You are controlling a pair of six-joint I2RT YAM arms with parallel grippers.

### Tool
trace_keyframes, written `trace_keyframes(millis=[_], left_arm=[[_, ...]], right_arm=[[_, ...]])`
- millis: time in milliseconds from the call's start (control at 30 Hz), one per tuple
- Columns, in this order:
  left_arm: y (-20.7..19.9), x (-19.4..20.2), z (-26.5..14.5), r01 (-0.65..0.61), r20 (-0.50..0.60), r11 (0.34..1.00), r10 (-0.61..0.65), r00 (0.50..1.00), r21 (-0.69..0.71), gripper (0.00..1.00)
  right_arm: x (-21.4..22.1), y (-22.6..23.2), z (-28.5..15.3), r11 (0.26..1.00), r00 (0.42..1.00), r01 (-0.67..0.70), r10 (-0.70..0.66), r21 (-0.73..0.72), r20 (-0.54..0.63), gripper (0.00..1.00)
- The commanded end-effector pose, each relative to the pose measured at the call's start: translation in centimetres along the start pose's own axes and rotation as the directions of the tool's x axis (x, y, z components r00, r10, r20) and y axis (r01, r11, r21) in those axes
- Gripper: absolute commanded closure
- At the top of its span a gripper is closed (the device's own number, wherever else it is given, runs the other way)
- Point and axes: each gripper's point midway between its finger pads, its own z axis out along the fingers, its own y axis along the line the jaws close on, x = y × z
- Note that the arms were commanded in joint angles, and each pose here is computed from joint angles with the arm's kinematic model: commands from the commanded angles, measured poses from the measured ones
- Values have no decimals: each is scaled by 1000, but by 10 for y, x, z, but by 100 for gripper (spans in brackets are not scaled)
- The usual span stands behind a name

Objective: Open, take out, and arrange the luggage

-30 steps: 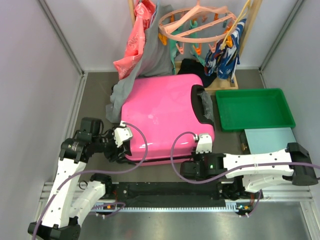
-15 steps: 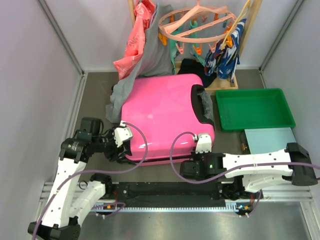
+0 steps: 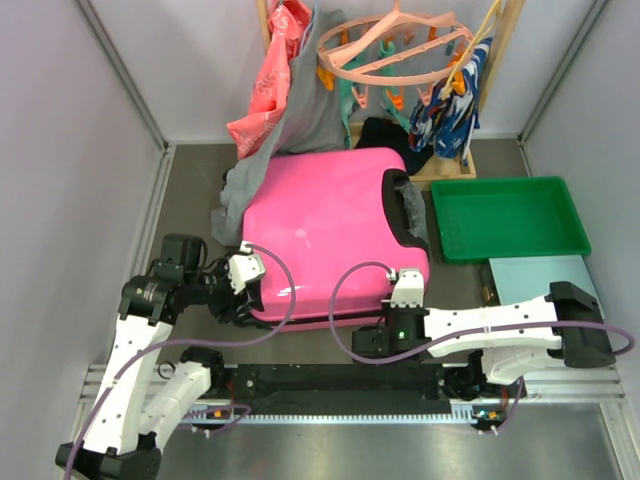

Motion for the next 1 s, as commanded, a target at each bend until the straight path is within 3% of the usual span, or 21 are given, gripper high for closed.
trace_keyframes(millis=[0, 667, 967], left_arm=[[39, -51, -19, -59, 151, 984, 85, 985, -168, 100], [38, -52, -22, -70, 150, 984, 95, 984, -166, 100], [38, -54, -23, -72, 153, 984, 97, 983, -166, 100]], right_arm=[[-17, -11, -5, 999, 997, -29, 27, 39, 71, 74], [-3, -24, 4, 997, 996, -73, 73, -1, 57, 81], [-9, -20, 10, 997, 993, -48, 53, -55, 109, 81]])
